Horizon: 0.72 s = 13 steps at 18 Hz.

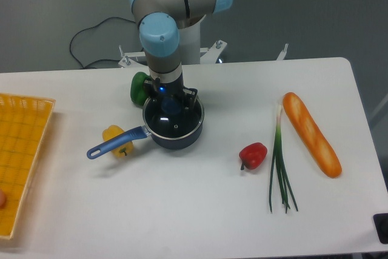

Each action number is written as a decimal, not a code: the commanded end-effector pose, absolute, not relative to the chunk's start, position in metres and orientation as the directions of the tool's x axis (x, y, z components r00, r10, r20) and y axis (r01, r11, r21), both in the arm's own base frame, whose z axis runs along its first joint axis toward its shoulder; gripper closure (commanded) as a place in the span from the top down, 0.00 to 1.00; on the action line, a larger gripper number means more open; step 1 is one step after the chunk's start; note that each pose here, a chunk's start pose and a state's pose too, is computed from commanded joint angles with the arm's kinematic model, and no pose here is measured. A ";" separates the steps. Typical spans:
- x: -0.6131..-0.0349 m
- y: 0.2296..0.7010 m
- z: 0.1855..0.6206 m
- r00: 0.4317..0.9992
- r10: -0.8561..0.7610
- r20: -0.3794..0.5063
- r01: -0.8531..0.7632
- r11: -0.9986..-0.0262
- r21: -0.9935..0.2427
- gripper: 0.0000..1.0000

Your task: Open the lid

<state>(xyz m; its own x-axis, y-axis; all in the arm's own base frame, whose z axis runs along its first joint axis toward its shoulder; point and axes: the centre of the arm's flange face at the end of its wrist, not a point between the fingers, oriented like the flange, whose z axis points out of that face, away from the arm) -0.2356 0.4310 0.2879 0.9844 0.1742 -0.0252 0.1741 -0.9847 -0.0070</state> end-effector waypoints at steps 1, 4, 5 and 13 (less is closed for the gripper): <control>-0.237 0.431 0.289 0.984 0.174 -0.026 0.174 -0.985 -0.008 0.50; -0.240 0.434 0.295 0.985 0.171 -0.033 0.171 -0.985 -0.018 0.47; -0.242 0.434 0.297 0.985 0.172 -0.035 0.171 -0.985 -0.021 0.46; -0.265 0.440 0.332 0.980 0.191 -0.047 0.190 -0.981 -0.029 0.46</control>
<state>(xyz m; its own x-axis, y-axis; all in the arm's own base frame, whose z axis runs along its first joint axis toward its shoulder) -0.2651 0.4398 0.3317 0.9804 0.1915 -0.0466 0.1902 -0.9813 -0.0293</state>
